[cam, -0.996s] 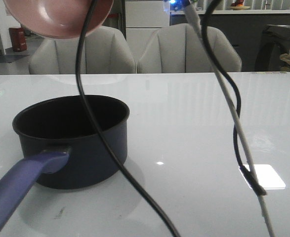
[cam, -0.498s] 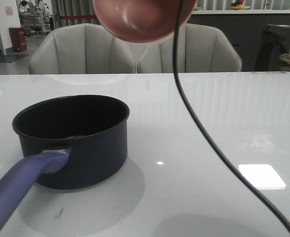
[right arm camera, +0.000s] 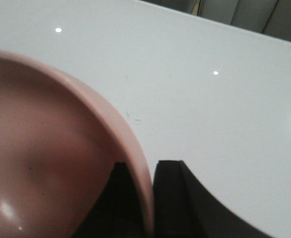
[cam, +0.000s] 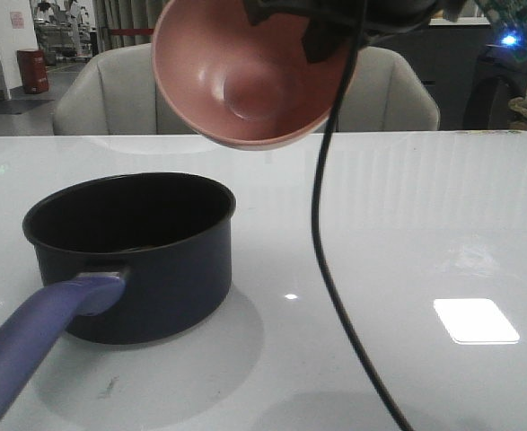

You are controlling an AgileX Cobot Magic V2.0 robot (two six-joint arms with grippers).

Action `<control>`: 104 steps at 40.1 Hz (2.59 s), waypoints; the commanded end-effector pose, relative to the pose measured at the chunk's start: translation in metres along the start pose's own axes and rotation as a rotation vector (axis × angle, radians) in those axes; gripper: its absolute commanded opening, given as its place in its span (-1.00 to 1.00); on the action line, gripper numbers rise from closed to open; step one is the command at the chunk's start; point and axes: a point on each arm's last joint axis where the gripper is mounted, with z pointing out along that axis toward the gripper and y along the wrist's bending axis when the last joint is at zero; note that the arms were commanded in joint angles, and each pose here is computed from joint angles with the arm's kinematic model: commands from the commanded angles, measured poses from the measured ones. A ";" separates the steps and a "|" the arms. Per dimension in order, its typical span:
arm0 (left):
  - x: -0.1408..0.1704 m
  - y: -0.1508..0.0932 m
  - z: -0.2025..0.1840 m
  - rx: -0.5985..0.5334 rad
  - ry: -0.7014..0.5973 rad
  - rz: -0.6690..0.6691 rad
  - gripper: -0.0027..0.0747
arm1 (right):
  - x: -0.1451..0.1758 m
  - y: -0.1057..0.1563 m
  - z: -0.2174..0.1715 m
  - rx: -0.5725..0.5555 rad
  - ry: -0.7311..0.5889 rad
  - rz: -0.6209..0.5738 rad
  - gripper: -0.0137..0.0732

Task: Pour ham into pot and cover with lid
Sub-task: 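Carry the empty pink bowl back and lower it onto the table, then open the right gripper and withdraw it from the bowl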

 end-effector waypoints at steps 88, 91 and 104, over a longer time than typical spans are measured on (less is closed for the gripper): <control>-0.016 0.000 0.000 0.002 -0.099 -0.010 0.22 | 0.047 -0.183 0.104 -0.065 0.726 0.305 0.28; -0.016 0.000 0.000 0.002 -0.099 -0.010 0.22 | 0.045 -0.185 0.102 -0.050 0.721 0.268 0.27; -0.016 0.000 0.000 0.002 -0.099 -0.010 0.22 | -0.004 -0.173 0.055 -0.039 0.499 0.186 0.27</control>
